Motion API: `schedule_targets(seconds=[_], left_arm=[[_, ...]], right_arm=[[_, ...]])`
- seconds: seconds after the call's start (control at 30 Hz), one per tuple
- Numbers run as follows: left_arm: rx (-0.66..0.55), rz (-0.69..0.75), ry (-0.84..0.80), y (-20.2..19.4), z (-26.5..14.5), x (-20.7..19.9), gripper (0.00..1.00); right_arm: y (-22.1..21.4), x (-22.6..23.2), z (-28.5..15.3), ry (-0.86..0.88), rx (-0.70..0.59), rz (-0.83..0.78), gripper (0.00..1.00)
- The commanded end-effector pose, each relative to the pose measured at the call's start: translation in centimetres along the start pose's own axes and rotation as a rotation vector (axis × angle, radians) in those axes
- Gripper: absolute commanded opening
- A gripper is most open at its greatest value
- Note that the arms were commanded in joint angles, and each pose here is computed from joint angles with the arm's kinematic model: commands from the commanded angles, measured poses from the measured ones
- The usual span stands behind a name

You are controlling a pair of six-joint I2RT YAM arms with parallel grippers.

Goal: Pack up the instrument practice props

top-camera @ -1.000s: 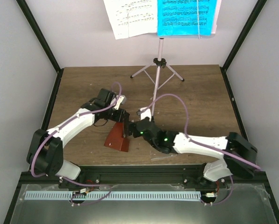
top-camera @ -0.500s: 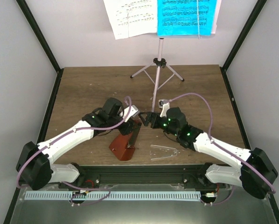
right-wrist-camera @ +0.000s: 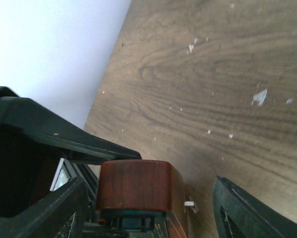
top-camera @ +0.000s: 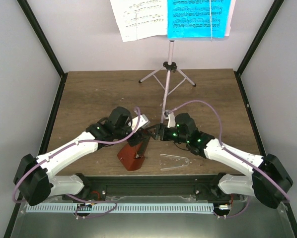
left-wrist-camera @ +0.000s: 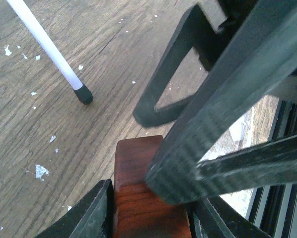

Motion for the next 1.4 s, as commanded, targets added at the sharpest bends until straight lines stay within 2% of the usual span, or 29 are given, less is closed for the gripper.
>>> schedule_targets(seconds=[0.0, 0.3, 0.53, 0.57, 0.63, 0.73, 0.8, 0.83, 0.97, 1.07, 1.23, 1.37], left_arm=[[-0.067, 0.045, 0.001, 1.6, -0.6, -0.4, 0.18], [-0.064, 0.061, -0.001, 1.6, -0.6, -0.7, 0.18], [-0.062, 0.062, 0.009, 1.6, -0.6, -0.6, 0.19], [-0.059, 0.061, 0.015, 1.5, -0.6, -0.5, 0.22], [-0.056, 0.06, 0.032, 1.5, -0.6, -0.3, 0.36], [-0.061, 0.063, 0.053, 1.7, -0.9, -0.1, 0.64], [-0.077, 0.067, 0.066, 1.9, -1.3, -0.1, 0.91], [-0.092, 0.069, 0.07, 2.1, -1.6, -0.1, 0.98], [-0.223, 0.093, 0.103, 3.5, -4.0, -0.6, 1.0], [-0.298, 0.09, 0.188, 4.0, -5.9, -0.1, 1.0], [-0.335, 0.034, 0.381, 4.1, -8.4, 2.5, 1.0], [-0.335, -0.11, 0.529, 3.3, -10.3, 6.3, 1.0]], right_arm=[[-0.7, 1.0, 0.9, 0.042, 0.099, -0.001, 0.66], [-1.5, 2.0, 1.8, 0.099, 0.181, -0.035, 0.6], [-1.8, 1.8, 2.1, 0.093, 0.184, -0.043, 0.39], [-1.6, 1.6, 2.0, 0.084, 0.172, -0.045, 0.38], [-1.1, 1.5, 1.7, 0.056, 0.136, -0.047, 0.37], [-0.3, 1.3, 0.9, 0.01, 0.069, -0.06, 0.34], [0.5, 1.1, 0.3, -0.027, 0.014, -0.071, 0.32], [0.9, 1.0, -0.1, -0.047, -0.014, -0.078, 0.32], [2.7, 0.9, -1.4, -0.139, -0.119, -0.119, 0.3], [3.8, 0.9, -2.2, -0.198, -0.173, -0.143, 0.3], [5.0, 1.3, -2.8, -0.305, -0.252, -0.156, 0.3], [5.1, 2.5, -2.0, -0.421, -0.31, -0.198, 0.3]])
Point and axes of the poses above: each gripper's point midway between its finger pads, its own z axis out along the fingers, its own x axis along the line the jaws close on, y = z × x, the point moved 3 cm from there along -z, back along the fingers, and after that the axes turned 11 degrees about z, right-handed, at the moved point
